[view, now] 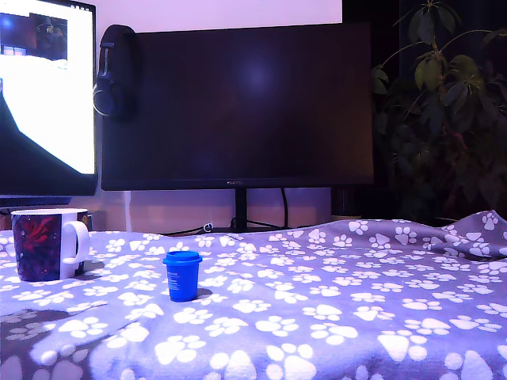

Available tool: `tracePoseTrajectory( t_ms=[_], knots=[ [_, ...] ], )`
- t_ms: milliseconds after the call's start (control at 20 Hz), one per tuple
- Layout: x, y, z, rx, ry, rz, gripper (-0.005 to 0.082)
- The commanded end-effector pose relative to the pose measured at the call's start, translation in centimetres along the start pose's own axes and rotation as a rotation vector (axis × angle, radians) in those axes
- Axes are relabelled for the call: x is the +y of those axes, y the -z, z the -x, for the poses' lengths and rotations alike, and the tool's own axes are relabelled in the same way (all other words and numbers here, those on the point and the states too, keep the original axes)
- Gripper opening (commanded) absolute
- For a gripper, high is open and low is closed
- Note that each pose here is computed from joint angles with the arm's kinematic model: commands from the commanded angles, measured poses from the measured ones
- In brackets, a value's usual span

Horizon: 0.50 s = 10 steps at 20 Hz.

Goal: Pick up the coffee capsules on the table and drop them inside the coffee cup

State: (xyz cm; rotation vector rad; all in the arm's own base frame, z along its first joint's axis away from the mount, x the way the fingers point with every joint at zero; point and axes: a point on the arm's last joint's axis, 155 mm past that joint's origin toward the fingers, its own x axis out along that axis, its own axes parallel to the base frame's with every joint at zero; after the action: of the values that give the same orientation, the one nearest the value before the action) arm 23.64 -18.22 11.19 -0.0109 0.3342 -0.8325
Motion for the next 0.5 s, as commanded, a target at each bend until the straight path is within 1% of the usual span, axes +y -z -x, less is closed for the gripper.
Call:
tracePoseTrajectory(
  t_ms=[0,200,300,450],
  knots=[
    [-0.2,0.6,0.0,0.006,0.005,-0.006,0.0637],
    [0.1,0.5,-0.2,0.002,-0.001,-0.025,0.0637],
    [0.0,0.7,-0.6,0.007,0.007,-0.025,0.0637],
    [-0.4,0.7,-1.4,-0.003,0.029,-0.038,0.0637]
  ],
)
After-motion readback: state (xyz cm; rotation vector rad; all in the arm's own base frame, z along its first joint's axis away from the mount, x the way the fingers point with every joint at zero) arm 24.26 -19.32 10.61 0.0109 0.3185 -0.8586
